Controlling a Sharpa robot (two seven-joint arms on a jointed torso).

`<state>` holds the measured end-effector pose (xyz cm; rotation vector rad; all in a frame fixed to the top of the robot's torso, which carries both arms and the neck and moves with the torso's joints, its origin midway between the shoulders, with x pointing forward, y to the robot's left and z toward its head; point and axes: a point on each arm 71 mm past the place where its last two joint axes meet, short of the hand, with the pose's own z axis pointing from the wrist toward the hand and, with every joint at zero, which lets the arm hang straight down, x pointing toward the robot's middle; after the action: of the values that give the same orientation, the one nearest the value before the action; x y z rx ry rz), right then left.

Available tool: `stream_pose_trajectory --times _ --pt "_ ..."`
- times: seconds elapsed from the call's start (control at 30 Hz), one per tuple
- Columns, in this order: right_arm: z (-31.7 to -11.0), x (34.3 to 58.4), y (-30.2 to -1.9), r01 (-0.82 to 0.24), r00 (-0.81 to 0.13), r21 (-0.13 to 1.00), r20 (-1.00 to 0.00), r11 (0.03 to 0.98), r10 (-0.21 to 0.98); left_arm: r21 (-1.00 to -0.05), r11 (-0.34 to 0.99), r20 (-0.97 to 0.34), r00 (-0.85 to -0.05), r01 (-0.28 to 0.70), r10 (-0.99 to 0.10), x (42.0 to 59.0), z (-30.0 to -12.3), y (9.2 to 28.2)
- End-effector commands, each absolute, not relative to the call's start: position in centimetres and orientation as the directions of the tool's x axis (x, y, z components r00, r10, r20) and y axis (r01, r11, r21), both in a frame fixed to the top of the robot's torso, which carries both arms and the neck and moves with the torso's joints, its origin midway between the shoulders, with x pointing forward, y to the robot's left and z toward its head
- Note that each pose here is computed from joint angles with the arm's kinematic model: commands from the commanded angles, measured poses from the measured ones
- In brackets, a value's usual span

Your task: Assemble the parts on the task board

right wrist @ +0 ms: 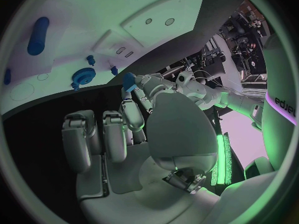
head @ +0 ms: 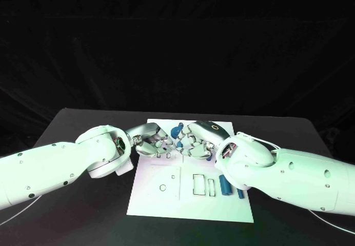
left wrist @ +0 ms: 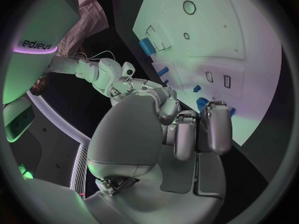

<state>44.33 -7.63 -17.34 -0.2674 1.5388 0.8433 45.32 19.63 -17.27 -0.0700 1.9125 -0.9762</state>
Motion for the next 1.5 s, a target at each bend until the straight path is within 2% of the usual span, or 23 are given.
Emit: stream_pose_trajectory --times 0.03,0.63,0.9,1.03,1.23,1.5 --pt "-17.3 44.2 -7.4 -0.637 -0.18 0.342 -0.937 0.69 0.299 -0.658 0.673 -0.715 -0.56 0.337 -0.419 45.2 -17.3 19.3" --pt "-17.5 44.5 -7.4 -0.628 -0.185 0.34 -0.939 0.7 0.29 -0.655 0.679 -0.715 -0.56 0.33 -0.419 45.3 -17.4 19.6" --pt "-17.9 45.3 -7.2 -0.627 -0.166 0.305 -0.951 0.717 0.26 -0.662 0.688 -0.712 -0.537 0.297 -0.453 45.9 -17.4 21.2" --pt "-18.2 45.7 -6.9 -0.631 -0.147 0.267 -0.963 0.728 0.226 -0.686 0.679 -0.694 -0.516 0.262 -0.502 46.3 -17.1 22.5" --pt "-18.9 46.1 -6.0 -0.639 -0.127 0.198 -0.98 0.744 0.152 -0.77 0.609 -0.613 -0.485 0.191 -0.623 46.6 -16.3 24.0" --pt "-19.6 46.2 -4.6 -0.648 -0.123 0.128 -0.99 0.751 0.062 -0.93 0.363 -0.352 -0.425 0.057 -0.834 46.9 -15.5 24.8"
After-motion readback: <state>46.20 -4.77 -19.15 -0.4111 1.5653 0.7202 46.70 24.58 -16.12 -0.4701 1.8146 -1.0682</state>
